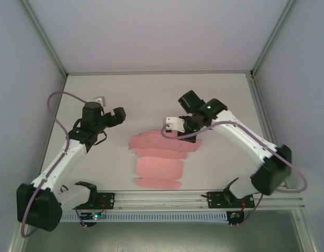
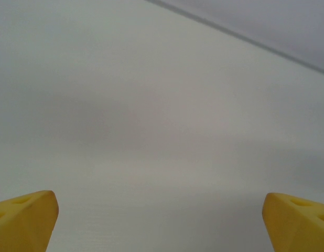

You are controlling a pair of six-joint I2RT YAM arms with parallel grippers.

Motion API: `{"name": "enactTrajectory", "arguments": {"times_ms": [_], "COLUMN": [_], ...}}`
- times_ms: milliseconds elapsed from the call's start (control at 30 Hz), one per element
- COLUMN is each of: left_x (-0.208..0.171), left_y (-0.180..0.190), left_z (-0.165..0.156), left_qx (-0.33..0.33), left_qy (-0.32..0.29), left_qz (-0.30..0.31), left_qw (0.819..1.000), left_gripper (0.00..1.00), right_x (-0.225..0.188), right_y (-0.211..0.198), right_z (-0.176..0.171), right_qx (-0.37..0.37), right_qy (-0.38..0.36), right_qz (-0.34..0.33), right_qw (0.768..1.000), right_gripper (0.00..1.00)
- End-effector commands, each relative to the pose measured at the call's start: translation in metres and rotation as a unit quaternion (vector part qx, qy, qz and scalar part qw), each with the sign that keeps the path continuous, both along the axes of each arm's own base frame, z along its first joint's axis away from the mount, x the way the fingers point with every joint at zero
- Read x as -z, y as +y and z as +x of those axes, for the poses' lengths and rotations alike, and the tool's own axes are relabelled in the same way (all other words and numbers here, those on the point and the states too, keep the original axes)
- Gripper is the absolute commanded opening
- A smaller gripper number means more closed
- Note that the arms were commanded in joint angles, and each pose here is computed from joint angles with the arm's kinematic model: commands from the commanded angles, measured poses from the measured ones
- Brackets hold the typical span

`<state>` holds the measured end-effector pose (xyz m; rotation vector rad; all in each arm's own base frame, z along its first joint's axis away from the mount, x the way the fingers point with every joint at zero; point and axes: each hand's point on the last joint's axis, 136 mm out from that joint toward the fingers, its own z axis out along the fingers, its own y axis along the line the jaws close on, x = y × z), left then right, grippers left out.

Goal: Assemble paper box

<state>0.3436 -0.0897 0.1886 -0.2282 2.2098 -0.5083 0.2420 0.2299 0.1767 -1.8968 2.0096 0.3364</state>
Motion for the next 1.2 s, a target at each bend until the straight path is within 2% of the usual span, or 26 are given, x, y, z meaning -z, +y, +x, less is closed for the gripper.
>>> {"name": "enactTrajectory", "arguments": {"times_ms": [0,167,333,500,833,1033,1167], "left_x": [-0.017,0.007,0.04,0.055,0.063,0.057,0.054], "left_y": [-0.036,-0.056,-0.066,-0.076,-0.108,-0.12,-0.121], "left_z": [0.013,0.022,0.031,0.03,0.002,0.018,0.041], "left_qx": [0.119,0.186,0.216,0.246,0.328,0.296,0.217], "left_qy": [-0.047,-0.035,-0.002,0.016,0.02,-0.002,-0.013], "left_qz": [-0.013,-0.012,-0.003,0.009,0.03,0.028,0.057], "left_qw": [0.992,0.982,0.976,0.969,0.944,0.955,0.974], "left_gripper": [1.0,1.0,1.0,1.0,1.0,1.0,1.0], "right_x": [0.016,0.055,0.076,0.07,0.056,0.052,0.059], "right_y": [0.01,0.02,0.024,0.028,0.029,0.037,0.043], "right_z": [0.056,0.085,0.094,0.093,0.087,0.075,0.07], "right_qx": [-0.011,-0.009,-0.006,-0.005,0.009,0.003,0.01], "right_qy": [-0.071,-0.035,-0.016,-0.016,-0.011,-0.008,-0.013], "right_qz": [0.001,-0.037,-0.049,-0.018,0.029,0.056,0.046], "right_qw": [0.997,0.999,0.999,1.0,0.999,0.998,0.999], "right_gripper": [0.0,0.0,0.0,0.0,0.0,0.0,0.0]}}
